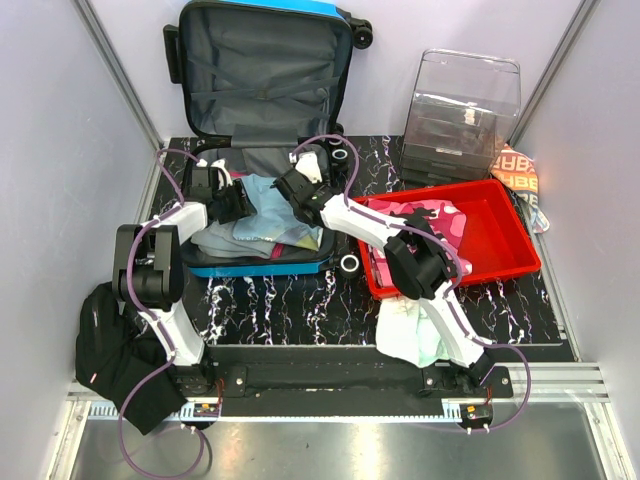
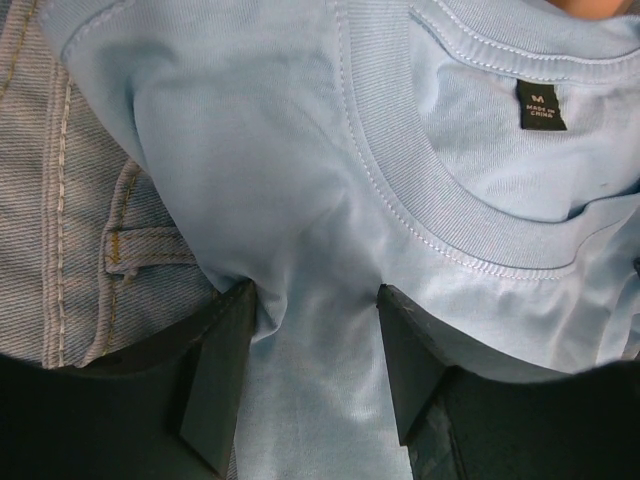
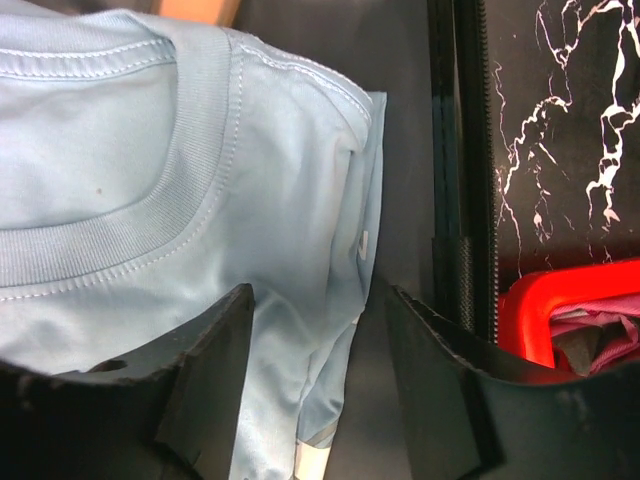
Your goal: Open, take out, and arrange the luggage
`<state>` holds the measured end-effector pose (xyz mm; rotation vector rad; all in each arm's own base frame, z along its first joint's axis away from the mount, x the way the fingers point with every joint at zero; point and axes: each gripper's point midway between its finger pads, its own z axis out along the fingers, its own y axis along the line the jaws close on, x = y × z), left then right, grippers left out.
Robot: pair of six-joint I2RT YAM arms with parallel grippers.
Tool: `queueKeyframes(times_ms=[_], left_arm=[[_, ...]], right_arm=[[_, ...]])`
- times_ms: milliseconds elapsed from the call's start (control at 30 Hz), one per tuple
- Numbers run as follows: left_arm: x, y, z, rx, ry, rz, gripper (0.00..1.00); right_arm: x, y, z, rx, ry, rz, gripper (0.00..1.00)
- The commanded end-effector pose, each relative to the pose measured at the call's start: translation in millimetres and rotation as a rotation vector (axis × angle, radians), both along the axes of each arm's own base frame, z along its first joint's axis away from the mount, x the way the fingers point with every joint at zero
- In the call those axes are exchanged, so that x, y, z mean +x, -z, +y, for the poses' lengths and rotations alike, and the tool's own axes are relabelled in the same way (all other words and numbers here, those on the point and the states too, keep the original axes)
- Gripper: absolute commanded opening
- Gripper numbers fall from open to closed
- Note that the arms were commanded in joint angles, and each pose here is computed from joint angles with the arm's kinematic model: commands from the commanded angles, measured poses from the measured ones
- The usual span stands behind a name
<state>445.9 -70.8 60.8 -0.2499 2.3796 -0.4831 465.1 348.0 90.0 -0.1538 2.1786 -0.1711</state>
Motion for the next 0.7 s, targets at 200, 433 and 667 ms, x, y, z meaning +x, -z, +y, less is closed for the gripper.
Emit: queueKeyframes(times_ms=[200, 433, 667], left_arm=[[13, -27, -9, -0.033, 0.026, -0.106, 0.54], [14, -26, -11, -0.037, 0.036, -0.102, 0.53], [14, -26, -20, -0.081, 0.075, -0.104, 0.46]], right_arm=[[2, 37, -22, -0.06, 0.051, 0.092, 0.58], [5, 59, 3, 0.014, -0.026, 0.184, 0.51], [10, 44, 18, 0.082, -0.077, 0.185, 0.26]])
